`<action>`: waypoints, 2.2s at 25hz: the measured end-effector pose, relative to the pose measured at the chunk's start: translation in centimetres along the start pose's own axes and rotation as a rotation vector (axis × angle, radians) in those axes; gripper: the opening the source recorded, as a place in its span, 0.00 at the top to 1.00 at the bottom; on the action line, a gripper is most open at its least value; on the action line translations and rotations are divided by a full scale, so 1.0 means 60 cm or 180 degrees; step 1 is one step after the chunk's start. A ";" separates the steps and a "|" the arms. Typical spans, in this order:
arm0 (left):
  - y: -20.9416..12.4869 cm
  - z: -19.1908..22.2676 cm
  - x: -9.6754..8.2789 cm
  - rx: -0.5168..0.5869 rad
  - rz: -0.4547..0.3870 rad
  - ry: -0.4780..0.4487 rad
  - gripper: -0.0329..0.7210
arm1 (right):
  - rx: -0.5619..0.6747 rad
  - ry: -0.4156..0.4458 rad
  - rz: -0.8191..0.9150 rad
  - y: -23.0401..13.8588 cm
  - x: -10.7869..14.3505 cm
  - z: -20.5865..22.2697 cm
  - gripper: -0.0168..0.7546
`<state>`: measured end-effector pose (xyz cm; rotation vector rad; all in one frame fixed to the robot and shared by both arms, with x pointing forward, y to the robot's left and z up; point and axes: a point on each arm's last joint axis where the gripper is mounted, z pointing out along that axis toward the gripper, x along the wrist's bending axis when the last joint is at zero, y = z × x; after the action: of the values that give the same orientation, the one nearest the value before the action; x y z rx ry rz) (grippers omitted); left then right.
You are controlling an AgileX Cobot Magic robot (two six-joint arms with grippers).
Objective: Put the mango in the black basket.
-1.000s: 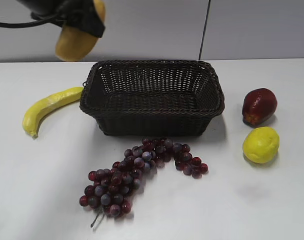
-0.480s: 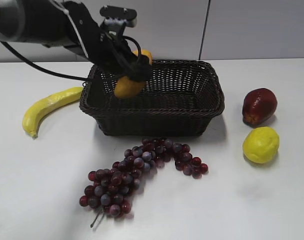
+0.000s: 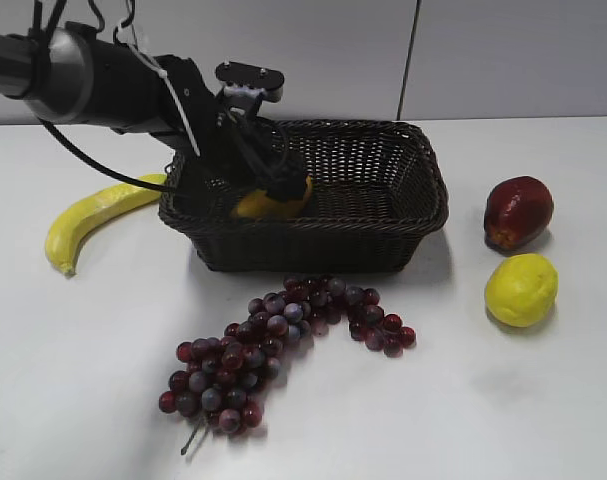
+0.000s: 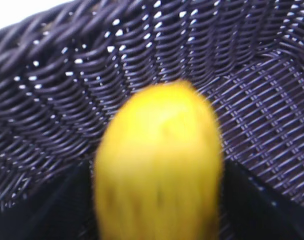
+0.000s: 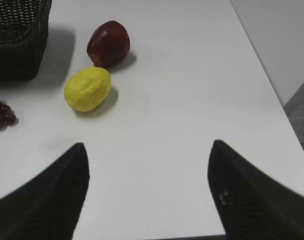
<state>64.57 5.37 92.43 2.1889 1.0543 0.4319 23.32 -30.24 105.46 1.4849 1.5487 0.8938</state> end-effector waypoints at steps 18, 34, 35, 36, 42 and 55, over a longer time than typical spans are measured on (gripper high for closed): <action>0.089 -0.309 0.073 -0.0092 0.0016 0.0114 0.13 | 0.0000 0.0000 0.0000 0.000 0.000 0.000 0.24; -0.101 -0.470 0.262 0.1387 -0.1817 0.0718 0.19 | 0.0000 0.0000 0.0000 0.000 0.000 0.000 0.24; -0.107 -0.481 0.250 0.1381 -0.1818 0.0715 0.19 | 0.0000 0.0000 0.0000 0.000 0.000 0.000 0.24; -0.118 -0.490 0.235 0.1400 -0.1820 0.0705 0.19 | 0.0000 0.0000 0.0000 0.000 0.000 0.000 0.24; -0.197 -0.547 0.142 0.1396 -0.1812 0.0728 0.20 | 0.0000 0.0000 0.0000 0.000 0.000 0.000 0.24; -0.367 -0.626 -0.027 0.0330 -0.1499 0.1223 0.21 | 0.0000 0.0000 0.0000 0.000 0.000 0.000 0.24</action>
<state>30.69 29.91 104.59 1.8936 1.7817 0.5997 23.32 -30.24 105.46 1.4849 1.5487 0.8938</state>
